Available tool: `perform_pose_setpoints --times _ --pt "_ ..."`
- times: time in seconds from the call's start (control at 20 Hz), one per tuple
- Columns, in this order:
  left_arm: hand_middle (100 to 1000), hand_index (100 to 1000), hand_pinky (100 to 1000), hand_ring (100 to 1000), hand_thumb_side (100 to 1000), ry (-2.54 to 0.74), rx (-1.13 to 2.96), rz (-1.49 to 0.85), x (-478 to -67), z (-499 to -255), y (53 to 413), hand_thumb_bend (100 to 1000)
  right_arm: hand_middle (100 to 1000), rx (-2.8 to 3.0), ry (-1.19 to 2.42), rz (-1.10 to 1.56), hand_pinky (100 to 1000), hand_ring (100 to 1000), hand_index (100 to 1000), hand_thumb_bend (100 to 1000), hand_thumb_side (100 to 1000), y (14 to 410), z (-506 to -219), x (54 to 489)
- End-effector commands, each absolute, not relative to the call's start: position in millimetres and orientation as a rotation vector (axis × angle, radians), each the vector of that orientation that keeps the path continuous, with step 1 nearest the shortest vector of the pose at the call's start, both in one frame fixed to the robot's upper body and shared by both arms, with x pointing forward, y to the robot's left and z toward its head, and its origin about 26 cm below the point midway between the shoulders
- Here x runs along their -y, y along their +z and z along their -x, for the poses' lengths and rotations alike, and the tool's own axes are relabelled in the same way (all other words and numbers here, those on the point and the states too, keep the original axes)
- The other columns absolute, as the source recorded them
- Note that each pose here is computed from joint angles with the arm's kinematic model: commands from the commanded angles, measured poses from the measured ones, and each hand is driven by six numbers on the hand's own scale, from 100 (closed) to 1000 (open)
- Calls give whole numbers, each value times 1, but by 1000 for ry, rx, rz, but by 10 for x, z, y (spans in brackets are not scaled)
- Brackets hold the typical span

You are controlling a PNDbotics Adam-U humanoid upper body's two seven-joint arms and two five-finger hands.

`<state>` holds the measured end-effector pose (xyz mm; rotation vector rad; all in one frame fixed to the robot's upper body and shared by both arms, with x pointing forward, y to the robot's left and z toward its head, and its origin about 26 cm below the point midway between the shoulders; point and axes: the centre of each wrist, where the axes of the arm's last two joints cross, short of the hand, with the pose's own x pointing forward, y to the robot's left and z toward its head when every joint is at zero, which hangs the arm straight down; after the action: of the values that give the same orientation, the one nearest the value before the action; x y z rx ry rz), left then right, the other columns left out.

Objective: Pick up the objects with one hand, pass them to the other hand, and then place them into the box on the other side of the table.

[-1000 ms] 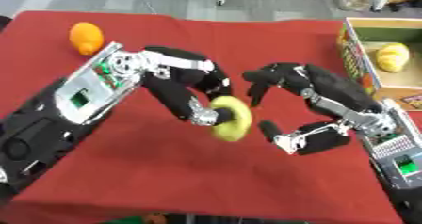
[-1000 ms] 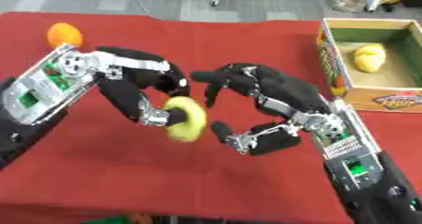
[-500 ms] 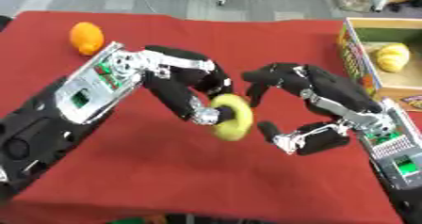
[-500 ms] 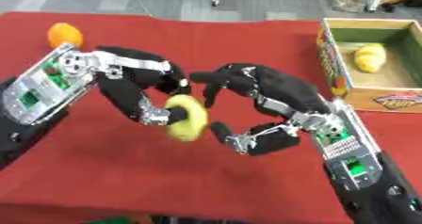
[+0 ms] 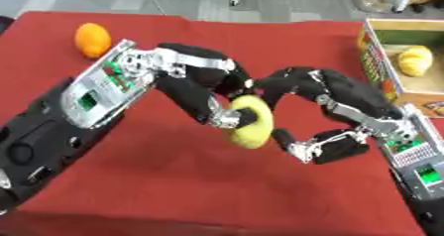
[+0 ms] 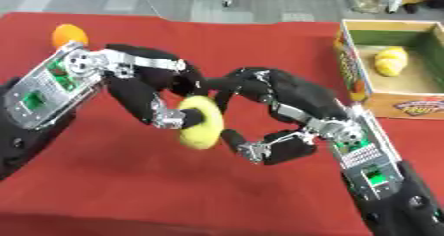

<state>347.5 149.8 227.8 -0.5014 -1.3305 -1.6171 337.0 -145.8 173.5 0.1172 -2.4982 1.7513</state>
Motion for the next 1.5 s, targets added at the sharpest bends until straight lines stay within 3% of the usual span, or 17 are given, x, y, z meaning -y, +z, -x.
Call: perform_pose_setpoints --times 0.05,0.9,1.5 --pt "489 580 806 622 297 -1632 1368 518 -1462 -3427 2458 144 572 2513 1788 -104 804 691 960 100 223 1822 -3361 1470" --pt "490 582 808 623 296 -1622 1366 483 -1446 -3494 2395 135 576 2552 1706 -146 804 700 815 100 253 1809 -3365 1456" --pt "495 589 813 628 311 -1651 1338 526 -1364 -3462 2393 132 515 2607 1552 -136 783 660 499 100 306 1791 -3381 1453"
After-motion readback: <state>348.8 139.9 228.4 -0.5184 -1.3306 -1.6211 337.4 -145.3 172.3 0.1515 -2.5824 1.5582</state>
